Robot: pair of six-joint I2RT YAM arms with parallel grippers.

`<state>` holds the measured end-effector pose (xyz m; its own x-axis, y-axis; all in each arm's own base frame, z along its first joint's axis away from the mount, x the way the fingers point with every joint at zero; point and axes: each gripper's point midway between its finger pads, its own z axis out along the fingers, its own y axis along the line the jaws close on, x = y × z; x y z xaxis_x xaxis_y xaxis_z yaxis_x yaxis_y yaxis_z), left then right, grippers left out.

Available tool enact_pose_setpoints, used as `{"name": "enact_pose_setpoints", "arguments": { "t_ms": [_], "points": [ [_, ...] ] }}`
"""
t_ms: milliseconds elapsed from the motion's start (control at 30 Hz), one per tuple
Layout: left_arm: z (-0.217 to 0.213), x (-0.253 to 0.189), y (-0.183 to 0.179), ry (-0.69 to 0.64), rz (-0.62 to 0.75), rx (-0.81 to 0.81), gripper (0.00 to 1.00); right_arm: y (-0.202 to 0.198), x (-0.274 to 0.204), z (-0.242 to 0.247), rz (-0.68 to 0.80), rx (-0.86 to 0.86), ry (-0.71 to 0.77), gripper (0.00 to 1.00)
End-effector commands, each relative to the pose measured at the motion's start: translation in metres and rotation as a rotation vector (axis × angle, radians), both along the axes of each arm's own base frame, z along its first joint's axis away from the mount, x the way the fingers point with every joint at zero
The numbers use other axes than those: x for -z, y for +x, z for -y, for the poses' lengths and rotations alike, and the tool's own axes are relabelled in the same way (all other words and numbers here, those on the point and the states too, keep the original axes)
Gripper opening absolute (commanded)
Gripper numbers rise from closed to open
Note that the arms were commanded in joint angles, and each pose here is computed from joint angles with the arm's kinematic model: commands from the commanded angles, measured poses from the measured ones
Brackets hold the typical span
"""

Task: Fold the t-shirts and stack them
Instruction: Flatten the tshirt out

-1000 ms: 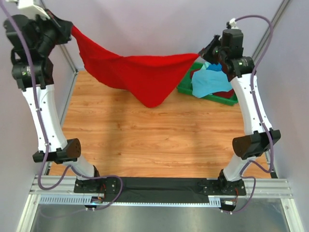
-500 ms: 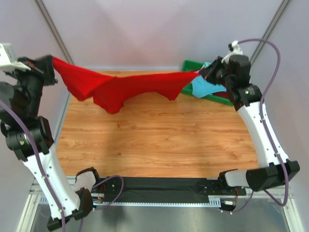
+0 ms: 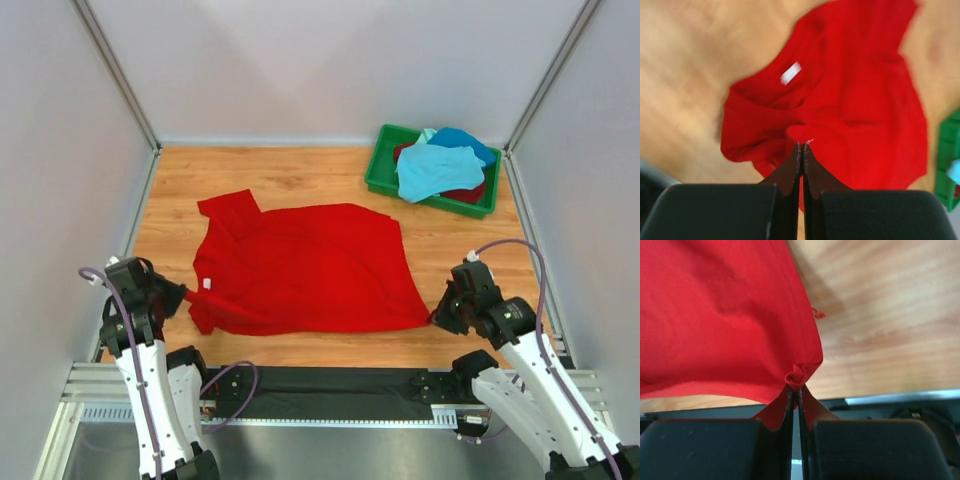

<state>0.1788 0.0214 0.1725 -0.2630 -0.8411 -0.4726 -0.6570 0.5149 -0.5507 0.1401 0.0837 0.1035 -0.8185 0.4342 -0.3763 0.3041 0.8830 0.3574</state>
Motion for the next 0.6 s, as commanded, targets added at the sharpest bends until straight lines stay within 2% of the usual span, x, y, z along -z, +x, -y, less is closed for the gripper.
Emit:
{"name": "enact_pose_setpoints", "arguments": {
  "t_ms": [0, 167, 233, 367, 433, 467, 500, 533, 567],
  "points": [
    [0.001, 0.030, -0.025, -0.069, -0.126, -0.116, 0.00, -0.017, 0.008, 0.011, -0.068, 0.113, -0.022, 0.05],
    [-0.015, 0.028, -0.034, 0.033, -0.211, -0.123, 0.00, -0.010, 0.014, 0.003, -0.167, 0.112, -0.041, 0.06],
    [-0.014, 0.029, -0.039, 0.035, -0.243, -0.119, 0.00, -0.004, 0.018, -0.005, -0.173, 0.130, -0.006, 0.06],
    [-0.007, 0.052, -0.048, -0.002, -0.357, -0.121, 0.00, -0.016, 0.036, -0.010, -0.290, 0.164, 0.005, 0.07],
    [-0.010, 0.055, -0.055, -0.002, -0.403, -0.162, 0.02, -0.018, 0.037, -0.007, -0.301, 0.174, -0.006, 0.10],
    [-0.012, 0.053, -0.055, -0.004, -0.415, -0.185, 0.14, -0.018, 0.038, -0.007, -0.302, 0.179, -0.006, 0.14],
    [-0.016, 0.051, -0.056, 0.010, -0.422, -0.195, 0.23, -0.019, 0.039, -0.010, -0.311, 0.158, 0.002, 0.27],
    [-0.017, 0.047, -0.058, 0.017, -0.433, -0.203, 0.40, -0.019, 0.039, -0.010, -0.320, 0.151, -0.004, 0.33],
    [-0.021, 0.046, -0.060, 0.032, -0.460, -0.215, 0.47, -0.017, 0.037, -0.010, -0.323, 0.141, -0.011, 0.44]
  ]
}}
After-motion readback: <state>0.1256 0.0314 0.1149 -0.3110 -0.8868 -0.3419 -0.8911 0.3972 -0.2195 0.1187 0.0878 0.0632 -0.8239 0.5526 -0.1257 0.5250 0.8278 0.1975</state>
